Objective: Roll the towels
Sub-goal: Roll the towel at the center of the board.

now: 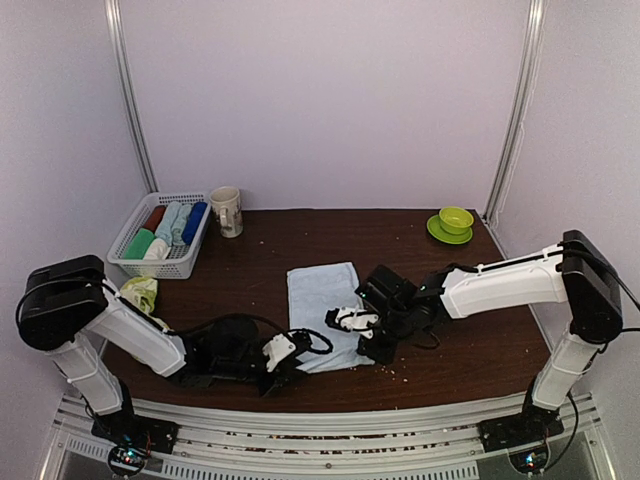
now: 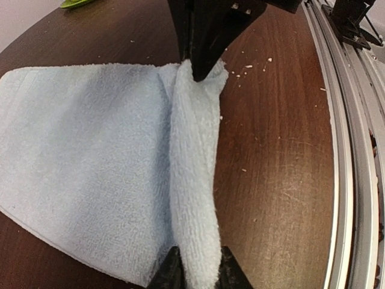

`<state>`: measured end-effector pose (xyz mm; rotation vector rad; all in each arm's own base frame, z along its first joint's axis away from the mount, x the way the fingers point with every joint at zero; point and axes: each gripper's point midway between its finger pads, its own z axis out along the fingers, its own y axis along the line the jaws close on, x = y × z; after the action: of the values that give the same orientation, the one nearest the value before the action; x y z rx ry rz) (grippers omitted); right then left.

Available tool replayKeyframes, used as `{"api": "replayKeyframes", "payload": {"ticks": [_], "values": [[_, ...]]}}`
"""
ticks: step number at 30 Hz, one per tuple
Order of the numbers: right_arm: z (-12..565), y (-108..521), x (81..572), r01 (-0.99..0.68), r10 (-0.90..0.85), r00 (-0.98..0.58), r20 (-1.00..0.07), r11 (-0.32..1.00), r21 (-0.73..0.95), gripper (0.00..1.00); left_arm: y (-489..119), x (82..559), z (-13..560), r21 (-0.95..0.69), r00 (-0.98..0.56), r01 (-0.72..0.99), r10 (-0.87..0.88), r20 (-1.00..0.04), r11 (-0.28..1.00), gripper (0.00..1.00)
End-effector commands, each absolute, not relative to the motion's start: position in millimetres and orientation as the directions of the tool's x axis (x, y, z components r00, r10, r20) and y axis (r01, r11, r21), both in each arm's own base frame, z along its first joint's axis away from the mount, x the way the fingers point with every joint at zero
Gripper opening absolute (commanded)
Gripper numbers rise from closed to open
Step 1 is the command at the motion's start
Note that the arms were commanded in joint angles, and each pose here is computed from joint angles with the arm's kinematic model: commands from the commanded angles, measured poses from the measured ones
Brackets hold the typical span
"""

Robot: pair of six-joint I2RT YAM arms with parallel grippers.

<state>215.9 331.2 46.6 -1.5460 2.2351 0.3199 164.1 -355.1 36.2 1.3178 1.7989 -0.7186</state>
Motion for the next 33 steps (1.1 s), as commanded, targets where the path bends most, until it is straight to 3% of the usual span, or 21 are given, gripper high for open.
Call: {"api": "replayKeyframes", "payload": {"ticks": [1, 3, 16, 22, 25, 26, 27, 28, 33], "values": [[53, 332, 222, -0.93, -0.839, -0.305, -0.451, 0.363, -0.046, 0.0, -367, 170, 42, -0.047, -0.188, 0.953, 0.461, -0.867, 0.299, 0.07], [52, 331, 222, -0.93, -0.842, -0.305, -0.446, 0.364, -0.05, 0.0, -364, 173, 41, -0.083, -0.223, 0.947, 0.447, -0.866, 0.311, 0.0], [50, 326, 244, -0.912, -0.858, -0.309, -0.409, 0.39, -0.13, 0.0, -363, 188, 41, -0.358, -0.468, 0.874, 0.374, -0.801, 0.329, 0.0], [41, 320, 260, -0.884, -0.857, -0.337, -0.389, 0.43, -0.181, 0.09, -367, 198, 27, -0.415, -0.552, 0.827, 0.405, -0.729, 0.379, 0.0], [43, 318, 270, -0.856, -0.843, -0.354, -0.405, 0.466, -0.222, 0.29, -365, 205, 23, -0.432, -0.587, 0.8, 0.397, -0.705, 0.416, 0.0], [46, 316, 274, -0.844, -0.838, -0.355, -0.415, 0.478, -0.244, 0.42, -364, 206, 21, -0.439, -0.602, 0.789, 0.397, -0.693, 0.43, 0.0], [49, 314, 276, -0.833, -0.831, -0.357, -0.426, 0.49, -0.258, 0.76, -364, 207, 20, -0.444, -0.609, 0.784, 0.4, -0.685, 0.434, 0.0], [53, 312, 280, -0.819, -0.825, -0.357, -0.437, 0.502, -0.279, 0.97, -363, 208, 18, -0.447, -0.618, 0.777, 0.402, -0.675, 0.444, 0.0], [83, 299, 293, -0.741, -0.781, -0.355, -0.514, 0.57, -0.354, 1.0, -359, 213, 14, -0.459, -0.659, 0.742, 0.409, -0.631, 0.488, 0.0]]}}
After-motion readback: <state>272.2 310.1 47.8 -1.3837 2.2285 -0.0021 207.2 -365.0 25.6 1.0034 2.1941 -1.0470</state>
